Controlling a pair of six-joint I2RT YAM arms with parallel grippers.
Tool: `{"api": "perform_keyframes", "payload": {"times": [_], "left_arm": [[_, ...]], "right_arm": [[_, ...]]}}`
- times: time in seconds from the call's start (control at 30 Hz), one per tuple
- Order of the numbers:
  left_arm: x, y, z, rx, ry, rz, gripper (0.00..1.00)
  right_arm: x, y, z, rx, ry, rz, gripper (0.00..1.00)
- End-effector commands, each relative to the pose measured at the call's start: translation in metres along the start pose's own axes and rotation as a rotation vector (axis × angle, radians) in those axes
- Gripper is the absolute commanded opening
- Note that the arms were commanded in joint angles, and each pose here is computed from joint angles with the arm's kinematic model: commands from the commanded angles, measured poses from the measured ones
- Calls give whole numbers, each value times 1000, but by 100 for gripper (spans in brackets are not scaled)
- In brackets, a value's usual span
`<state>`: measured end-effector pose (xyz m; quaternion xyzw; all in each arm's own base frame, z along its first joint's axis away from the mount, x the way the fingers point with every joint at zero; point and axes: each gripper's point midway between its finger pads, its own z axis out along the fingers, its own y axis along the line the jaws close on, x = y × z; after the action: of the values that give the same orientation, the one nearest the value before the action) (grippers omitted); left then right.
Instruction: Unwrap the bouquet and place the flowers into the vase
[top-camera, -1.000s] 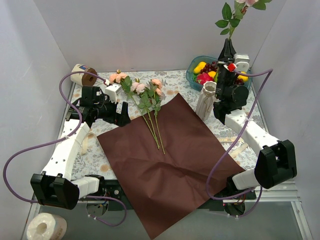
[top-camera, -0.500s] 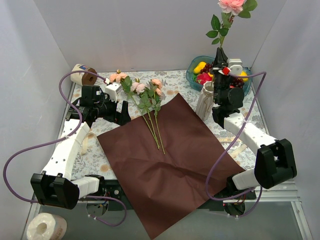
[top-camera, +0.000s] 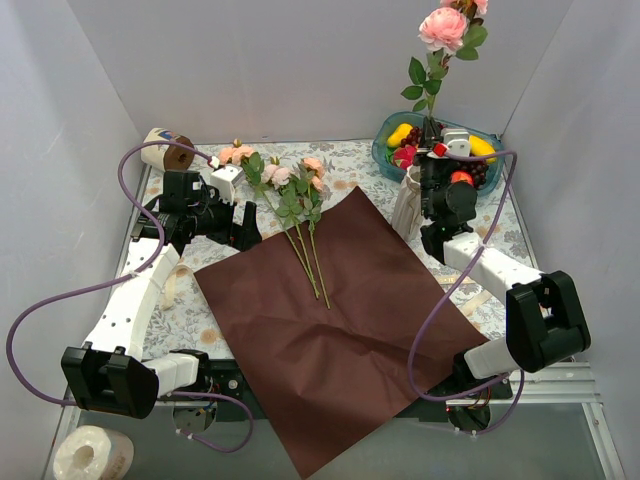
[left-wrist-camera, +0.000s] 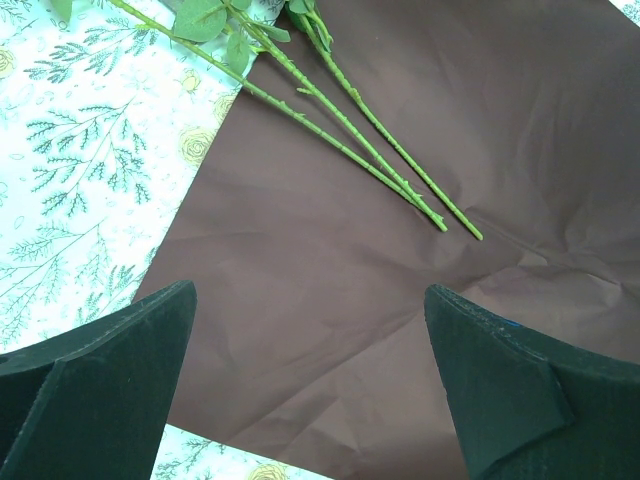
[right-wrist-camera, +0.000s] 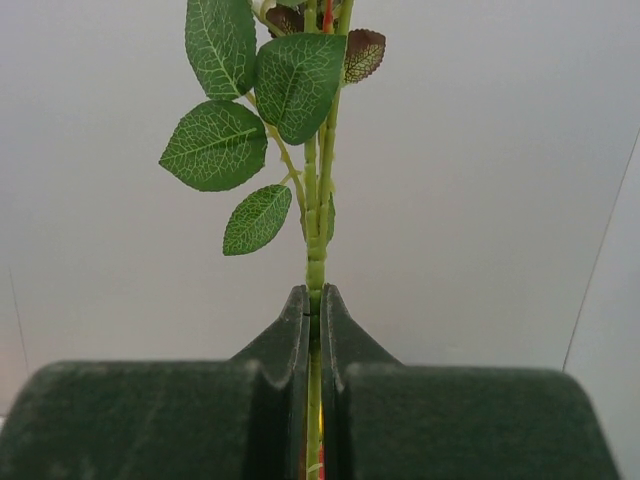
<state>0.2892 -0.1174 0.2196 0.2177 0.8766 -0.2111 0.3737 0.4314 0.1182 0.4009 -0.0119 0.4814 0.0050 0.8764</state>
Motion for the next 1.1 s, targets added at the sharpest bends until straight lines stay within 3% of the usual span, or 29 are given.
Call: {"api": "perform_keyframes", "payload": {"times": [0.0,0.1,0.13,0.3,0.57,0.8,0.97,1.07], "left_arm": [[-16,-4,-11,1,-52,34,98],[-20,-5,-14,3,-59,36,98],[-20,-5,-14,3,-60,32,98],[-21,-5,-16,-7,-67,34,98],[-23,-7,-22,-11,-81,39,98],[-22,-6,-23,-23,-82,29,98],[-24,-2,-22,-46,-75,3,98],[-25,2,-23,-72,-83,-4,98]], "right_arm": [[-2,-7,-4,26,12,42,2],[6,-5,-10,14,55,53,30],[5,-5,-12,11,66,59,44],[4,-11,-24,25,91,70,70],[-47,-1,-25,-18,70,97,78],[-107,72,-18,-239,88,26,83],[-87,145,-20,-421,244,-56,84],[-42,175,-25,-477,438,-70,83]]}}
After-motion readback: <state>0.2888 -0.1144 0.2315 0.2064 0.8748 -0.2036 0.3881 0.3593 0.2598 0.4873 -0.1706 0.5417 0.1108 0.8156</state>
